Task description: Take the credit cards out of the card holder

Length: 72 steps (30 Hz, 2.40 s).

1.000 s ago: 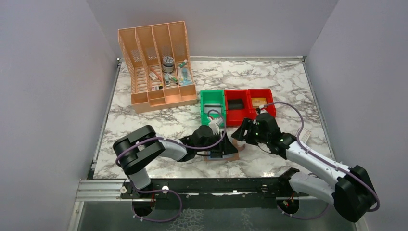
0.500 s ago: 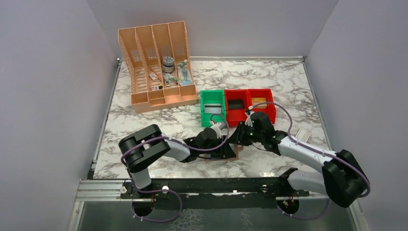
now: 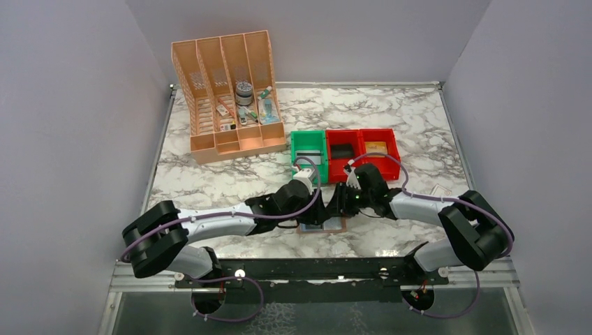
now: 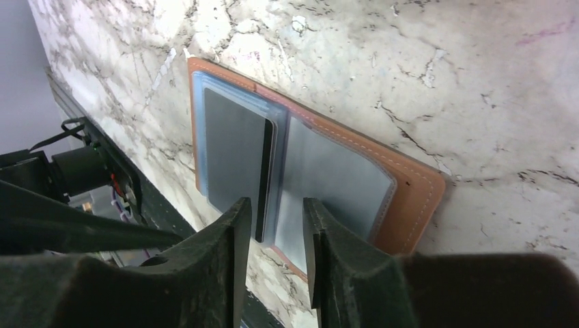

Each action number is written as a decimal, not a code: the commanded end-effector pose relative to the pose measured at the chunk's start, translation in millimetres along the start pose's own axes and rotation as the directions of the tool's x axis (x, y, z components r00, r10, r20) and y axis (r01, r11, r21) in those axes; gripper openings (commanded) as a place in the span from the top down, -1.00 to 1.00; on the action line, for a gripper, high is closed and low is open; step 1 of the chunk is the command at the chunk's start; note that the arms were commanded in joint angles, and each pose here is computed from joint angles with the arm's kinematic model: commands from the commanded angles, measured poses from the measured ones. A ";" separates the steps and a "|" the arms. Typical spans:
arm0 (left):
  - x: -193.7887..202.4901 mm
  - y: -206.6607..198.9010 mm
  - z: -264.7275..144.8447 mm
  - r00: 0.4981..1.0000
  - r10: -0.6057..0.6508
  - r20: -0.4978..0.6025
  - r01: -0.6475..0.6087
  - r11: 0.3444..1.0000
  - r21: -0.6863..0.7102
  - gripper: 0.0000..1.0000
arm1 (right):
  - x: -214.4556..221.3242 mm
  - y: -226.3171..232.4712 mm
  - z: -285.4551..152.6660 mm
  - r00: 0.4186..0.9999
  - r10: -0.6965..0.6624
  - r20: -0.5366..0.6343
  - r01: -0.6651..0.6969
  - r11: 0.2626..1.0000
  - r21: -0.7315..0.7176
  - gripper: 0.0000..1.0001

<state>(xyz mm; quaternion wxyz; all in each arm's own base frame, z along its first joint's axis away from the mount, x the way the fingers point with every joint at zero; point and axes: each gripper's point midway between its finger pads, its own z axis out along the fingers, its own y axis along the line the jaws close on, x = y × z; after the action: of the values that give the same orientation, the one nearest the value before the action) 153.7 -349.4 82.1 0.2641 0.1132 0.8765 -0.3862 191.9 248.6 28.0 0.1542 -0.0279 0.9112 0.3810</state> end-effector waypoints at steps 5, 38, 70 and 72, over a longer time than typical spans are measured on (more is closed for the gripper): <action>-9.9 59.0 -14.5 1.000 0.030 -0.005 -0.030 0.960 -0.280 0.08 | 1.6 13.3 0.9 1.000 -0.031 -0.003 0.031 0.995 -0.093 0.27; 16.3 85.3 0.4 0.994 -0.014 -0.106 -0.026 0.928 -0.372 0.29 | 17.0 -8.2 18.5 0.996 -0.031 -0.083 0.026 0.998 -0.061 0.98; 28.5 114.1 -5.6 0.982 0.002 -0.190 -0.099 0.859 -0.503 0.42 | 5.6 -24.5 -14.5 0.997 0.034 -0.066 -0.040 0.995 -0.095 0.98; 28.7 114.4 -5.4 0.982 0.003 -0.191 -0.100 0.859 -0.503 0.43 | 6.5 -27.9 -15.9 0.997 0.041 -0.064 -0.046 0.995 -0.086 0.98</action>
<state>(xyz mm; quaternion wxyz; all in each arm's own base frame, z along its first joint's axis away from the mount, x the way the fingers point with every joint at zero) 185.5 -304.3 26.3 0.2429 0.0824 0.9453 -0.2013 193.2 226.4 20.5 0.1200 -0.0220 0.8956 0.4279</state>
